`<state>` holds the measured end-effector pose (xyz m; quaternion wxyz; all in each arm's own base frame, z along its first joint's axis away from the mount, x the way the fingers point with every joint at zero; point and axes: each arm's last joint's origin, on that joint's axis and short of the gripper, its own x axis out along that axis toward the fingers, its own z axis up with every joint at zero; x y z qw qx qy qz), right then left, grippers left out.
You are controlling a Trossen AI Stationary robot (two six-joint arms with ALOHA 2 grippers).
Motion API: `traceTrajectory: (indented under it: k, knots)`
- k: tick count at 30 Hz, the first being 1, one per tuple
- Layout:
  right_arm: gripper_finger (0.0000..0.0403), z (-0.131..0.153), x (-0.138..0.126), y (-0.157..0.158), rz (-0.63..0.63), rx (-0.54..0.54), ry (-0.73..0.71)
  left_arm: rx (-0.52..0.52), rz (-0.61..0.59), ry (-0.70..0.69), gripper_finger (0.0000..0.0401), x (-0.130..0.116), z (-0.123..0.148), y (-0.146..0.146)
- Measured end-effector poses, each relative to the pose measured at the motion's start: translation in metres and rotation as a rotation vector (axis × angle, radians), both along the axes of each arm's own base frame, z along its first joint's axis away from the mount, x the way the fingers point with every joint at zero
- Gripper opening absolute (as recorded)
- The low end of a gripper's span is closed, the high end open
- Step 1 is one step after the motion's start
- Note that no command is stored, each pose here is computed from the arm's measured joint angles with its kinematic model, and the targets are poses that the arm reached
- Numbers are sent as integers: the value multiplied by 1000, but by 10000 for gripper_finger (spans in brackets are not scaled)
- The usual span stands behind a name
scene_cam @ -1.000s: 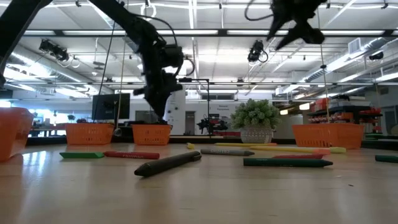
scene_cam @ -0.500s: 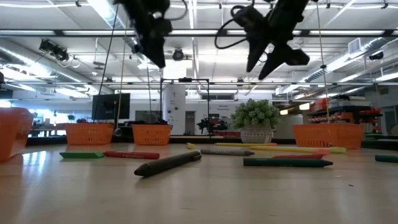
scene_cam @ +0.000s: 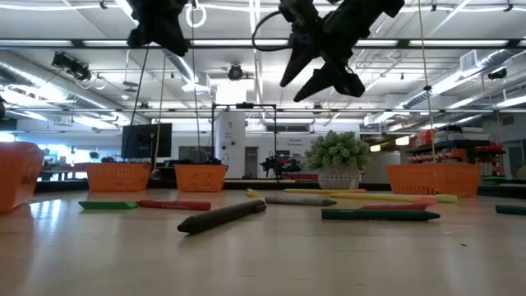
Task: Sort crayons/erasers/pens/pencils in bins
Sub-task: Put the black pen into the right orange bin
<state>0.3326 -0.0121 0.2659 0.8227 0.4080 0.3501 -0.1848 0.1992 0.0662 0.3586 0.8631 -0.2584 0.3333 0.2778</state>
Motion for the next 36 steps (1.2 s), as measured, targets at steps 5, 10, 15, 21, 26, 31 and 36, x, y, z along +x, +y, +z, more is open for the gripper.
traceTrajectory:
  k: [5, 10, 15, 21, 26, 31, 36]
  knots:
    - [161, 15, 2, 3, 114, 14, -43, -42, -7, -59, 51, -1, 0, -25]
    - [161, 27, -18, 10, 116, 144, 28, -55, -73, -75, 48, 6, -1, -44]
    - [161, 26, -32, 31, 87, 238, 140, -82, -35, -192, 50, 14, 5, -56]
    - [161, 18, -20, 56, 7, 340, 130, -2, 8, -491, 46, 28, 31, -58]
    - [161, 14, -16, 66, -151, 426, 135, 96, -82, -689, 48, 33, 53, -59]
    - [161, 6, -8, 78, -282, 449, 105, 82, -231, -824, 49, 34, 66, -63]
    - [161, -21, 12, 86, -388, 520, 123, -12, -423, -853, 58, 34, 68, -69]
